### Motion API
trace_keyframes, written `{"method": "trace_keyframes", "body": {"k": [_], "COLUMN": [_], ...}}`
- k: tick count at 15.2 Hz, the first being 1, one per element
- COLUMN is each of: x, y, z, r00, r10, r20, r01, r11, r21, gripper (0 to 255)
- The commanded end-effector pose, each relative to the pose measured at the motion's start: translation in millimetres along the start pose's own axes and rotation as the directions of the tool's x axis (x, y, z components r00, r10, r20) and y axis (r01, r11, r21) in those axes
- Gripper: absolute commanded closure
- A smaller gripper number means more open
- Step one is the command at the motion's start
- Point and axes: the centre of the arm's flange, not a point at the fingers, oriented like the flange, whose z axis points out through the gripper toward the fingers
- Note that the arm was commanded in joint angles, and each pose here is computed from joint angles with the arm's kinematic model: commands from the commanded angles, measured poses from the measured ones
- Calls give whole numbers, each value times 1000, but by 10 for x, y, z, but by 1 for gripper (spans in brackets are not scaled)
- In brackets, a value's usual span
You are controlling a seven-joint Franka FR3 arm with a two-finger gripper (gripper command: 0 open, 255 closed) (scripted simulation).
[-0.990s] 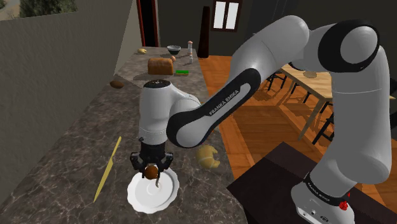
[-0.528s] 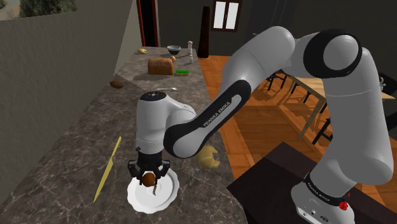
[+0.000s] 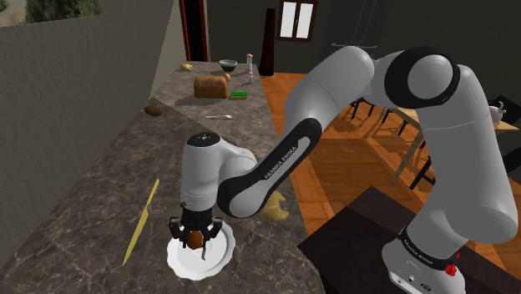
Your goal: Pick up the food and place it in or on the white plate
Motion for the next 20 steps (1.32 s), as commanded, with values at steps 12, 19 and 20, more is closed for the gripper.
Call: {"method": "trace_keyframes", "body": {"k": [12,19,20], "x": [-14,5,6], "y": [119,54,52], "z": [226,-150,-254], "r00": [1000,1000,1000], "r10": [1,0,0], "r20": [7,6,6], "r01": [0,0,0], "r11": [1000,1000,1000], "r21": [-22,-22,-22], "gripper": [0,0,0]}}
